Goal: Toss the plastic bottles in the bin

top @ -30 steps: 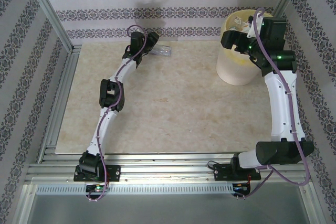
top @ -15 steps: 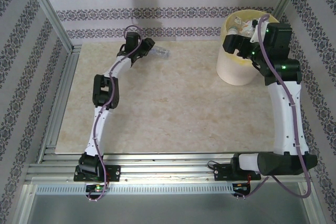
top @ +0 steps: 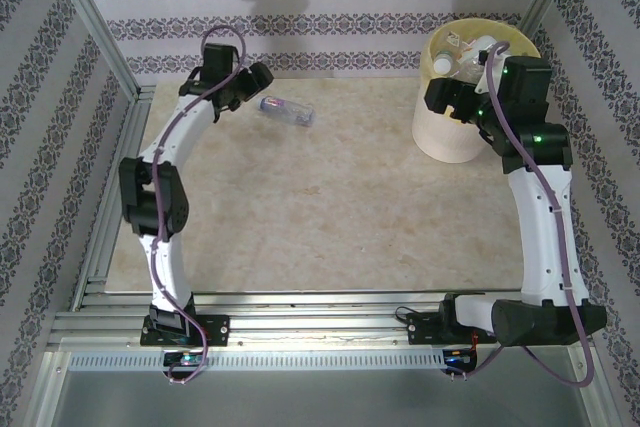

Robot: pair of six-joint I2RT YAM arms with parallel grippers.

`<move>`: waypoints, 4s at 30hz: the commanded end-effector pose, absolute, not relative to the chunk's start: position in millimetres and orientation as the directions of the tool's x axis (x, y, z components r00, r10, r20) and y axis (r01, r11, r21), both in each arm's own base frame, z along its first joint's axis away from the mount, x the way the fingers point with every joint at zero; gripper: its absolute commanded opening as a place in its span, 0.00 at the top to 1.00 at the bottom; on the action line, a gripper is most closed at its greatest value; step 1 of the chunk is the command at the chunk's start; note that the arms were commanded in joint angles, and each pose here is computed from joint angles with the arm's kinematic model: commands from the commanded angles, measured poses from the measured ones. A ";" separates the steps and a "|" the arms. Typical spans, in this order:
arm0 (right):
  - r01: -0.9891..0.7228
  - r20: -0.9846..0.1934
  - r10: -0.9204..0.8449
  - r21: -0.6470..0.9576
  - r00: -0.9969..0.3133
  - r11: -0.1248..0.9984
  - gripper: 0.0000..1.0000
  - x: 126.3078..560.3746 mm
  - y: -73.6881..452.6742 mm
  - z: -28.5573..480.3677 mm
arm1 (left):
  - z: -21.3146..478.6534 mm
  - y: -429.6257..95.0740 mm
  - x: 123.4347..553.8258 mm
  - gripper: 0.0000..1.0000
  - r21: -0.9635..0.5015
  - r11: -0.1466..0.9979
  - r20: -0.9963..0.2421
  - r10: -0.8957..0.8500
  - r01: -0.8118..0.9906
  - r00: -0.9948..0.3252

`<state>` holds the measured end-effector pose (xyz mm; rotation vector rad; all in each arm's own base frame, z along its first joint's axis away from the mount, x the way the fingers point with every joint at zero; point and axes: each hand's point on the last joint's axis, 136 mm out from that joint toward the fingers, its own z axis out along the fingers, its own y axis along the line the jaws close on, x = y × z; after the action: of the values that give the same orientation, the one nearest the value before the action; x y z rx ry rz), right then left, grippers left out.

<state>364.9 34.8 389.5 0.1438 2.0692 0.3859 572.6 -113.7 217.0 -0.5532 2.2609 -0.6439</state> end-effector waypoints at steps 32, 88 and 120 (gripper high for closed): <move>-0.094 -0.818 0.213 0.308 -0.535 0.947 0.05 367.5 42.3 378.1 | 68.5 -122.6 512.9 0.00 -0.192 0.928 -0.123 -0.344 -0.318 -0.931; -0.349 -0.745 0.248 0.544 -0.619 0.763 0.03 397.7 147.1 387.9 | 280.1 -294.9 468.0 0.54 -0.525 0.422 -0.805 0.036 0.739 -0.592; -0.413 -0.693 0.148 0.572 -0.705 0.709 0.15 426.4 207.2 347.6 | 337.1 -369.3 395.1 0.60 -0.527 0.120 -0.841 0.068 0.841 -0.536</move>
<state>422.5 199.6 336.2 -0.1448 2.2068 0.9394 412.8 -366.7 289.9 0.8143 1.8807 -1.4644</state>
